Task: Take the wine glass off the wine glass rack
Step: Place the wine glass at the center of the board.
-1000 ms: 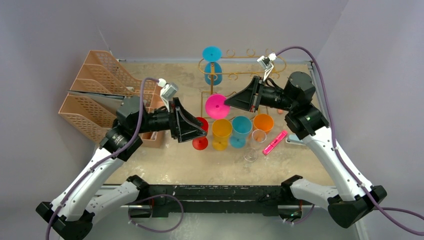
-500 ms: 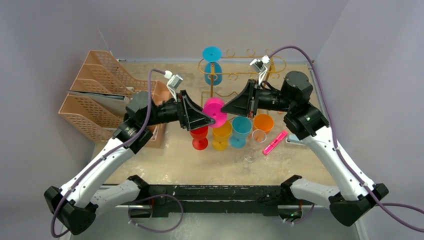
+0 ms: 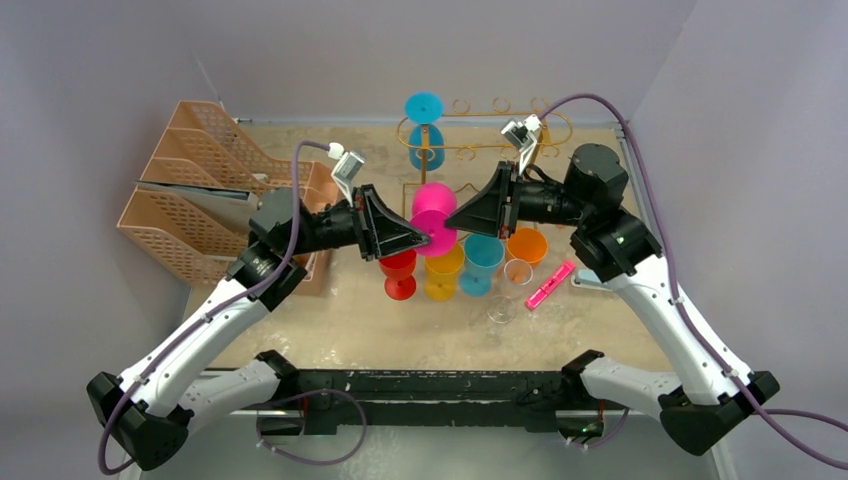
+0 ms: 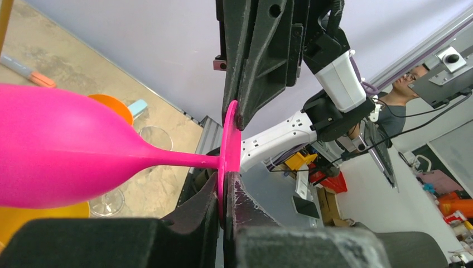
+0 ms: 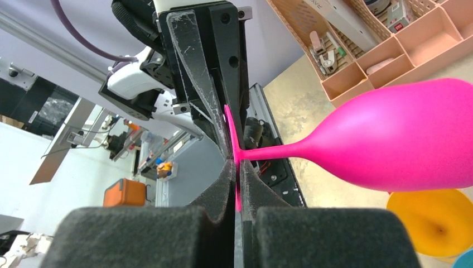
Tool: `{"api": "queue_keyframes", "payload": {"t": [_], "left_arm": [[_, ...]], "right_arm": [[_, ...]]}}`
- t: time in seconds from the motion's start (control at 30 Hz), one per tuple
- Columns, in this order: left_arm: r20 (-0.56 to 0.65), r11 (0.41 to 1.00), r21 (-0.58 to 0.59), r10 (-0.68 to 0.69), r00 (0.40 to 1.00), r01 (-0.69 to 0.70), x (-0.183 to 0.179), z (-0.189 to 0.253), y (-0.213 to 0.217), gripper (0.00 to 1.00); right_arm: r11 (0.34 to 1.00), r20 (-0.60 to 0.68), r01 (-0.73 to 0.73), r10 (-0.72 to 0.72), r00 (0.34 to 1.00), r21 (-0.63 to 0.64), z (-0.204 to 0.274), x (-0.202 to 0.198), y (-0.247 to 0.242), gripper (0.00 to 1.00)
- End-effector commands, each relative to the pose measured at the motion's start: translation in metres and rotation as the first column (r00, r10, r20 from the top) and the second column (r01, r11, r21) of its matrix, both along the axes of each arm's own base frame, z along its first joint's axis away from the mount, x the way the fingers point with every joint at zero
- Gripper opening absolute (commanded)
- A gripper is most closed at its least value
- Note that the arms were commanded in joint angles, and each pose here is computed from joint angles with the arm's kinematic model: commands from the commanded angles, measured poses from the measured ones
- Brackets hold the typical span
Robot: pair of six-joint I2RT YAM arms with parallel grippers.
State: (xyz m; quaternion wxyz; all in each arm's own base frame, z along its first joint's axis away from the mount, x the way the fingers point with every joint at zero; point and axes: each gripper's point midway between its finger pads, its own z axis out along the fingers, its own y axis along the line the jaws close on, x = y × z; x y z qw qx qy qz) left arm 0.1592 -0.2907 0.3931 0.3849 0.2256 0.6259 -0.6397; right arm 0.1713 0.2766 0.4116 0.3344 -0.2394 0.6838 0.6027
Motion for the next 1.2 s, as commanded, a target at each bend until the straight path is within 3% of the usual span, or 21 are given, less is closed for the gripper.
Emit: {"api": "queue_keyframes", "payload": {"t": [0.0, 0.13, 0.23, 0.4, 0.5, 0.57, 0.67, 0.73, 0.83, 0.93, 1.0, 1.17], "left_arm": [[0.059, 0.998, -0.007, -0.057, 0.997, 0.057, -0.011, 0.004, -0.003, 0.0], [0.078, 0.996, 0.029, -0.09, 0.993, 0.088, -0.016, -0.003, -0.006, 0.0], [0.116, 0.994, 0.067, -0.095, 0.989, 0.088, -0.021, -0.007, -0.005, 0.0], [0.295, 0.987, 0.111, -0.148, 0.944, 0.12, -0.043, -0.017, 0.004, 0.0], [0.362, 0.976, 0.182, -0.183, 0.914, 0.124, -0.055, -0.039, 0.015, 0.0], [0.432, 0.965, 0.226, -0.218, 0.875, 0.129, -0.063, -0.053, 0.023, 0.0], [0.562, 0.951, 0.28, -0.274, 0.781, 0.132, -0.076, -0.069, 0.037, 0.0], [0.644, 0.947, 0.3, -0.291, 0.707, 0.116, -0.082, -0.08, 0.045, 0.0], [0.72, 0.942, 0.314, -0.318, 0.617, 0.118, -0.095, -0.092, 0.057, 0.0], [0.738, 0.937, 0.325, -0.334, 0.587, 0.125, -0.104, -0.097, 0.064, 0.0], [0.749, 0.93, 0.328, -0.363, 0.554, 0.165, -0.114, -0.097, 0.068, 0.0], [0.802, 0.933, 0.292, -0.358, 0.479, 0.21, -0.126, -0.089, 0.07, 0.0]], "right_arm": [[0.998, 0.061, -0.047, 0.045, 0.997, 0.033, 0.016, -0.014, -0.003, 0.0], [0.998, 0.067, -0.053, 0.05, 0.996, 0.036, 0.016, -0.016, -0.004, 0.01], [0.998, 0.076, -0.05, 0.047, 0.996, 0.039, 0.016, -0.017, -0.004, 0.08], [0.999, 0.127, 0.039, -0.042, 0.991, 0.023, 0.013, -0.007, -0.01, 0.44], [0.994, 0.11, 0.105, -0.105, 0.988, 0.005, 0.006, -0.003, -0.016, 0.57], [0.98, 0.13, 0.2, -0.196, 0.972, -0.017, 0.001, 0.008, -0.024, 0.69], [0.95, 0.092, 0.305, -0.298, 0.95, -0.073, -0.012, 0.022, -0.034, 0.76], [0.951, 0.068, 0.296, -0.29, 0.954, -0.094, -0.015, 0.021, -0.035, 0.82], [0.985, 0.014, 0.175, -0.175, 0.985, -0.004, -0.001, 0.017, -0.033, 0.85], [0.994, -0.059, 0.071, -0.067, 0.996, 0.08, 0.011, 0.021, -0.032, 0.85], [0.997, -0.101, 0.026, -0.019, 0.995, 0.067, 0.009, 0.025, -0.028, 0.85], [0.991, -0.248, -0.108, 0.123, 0.961, 0.074, 0.002, 0.024, -0.008, 0.71]]}}
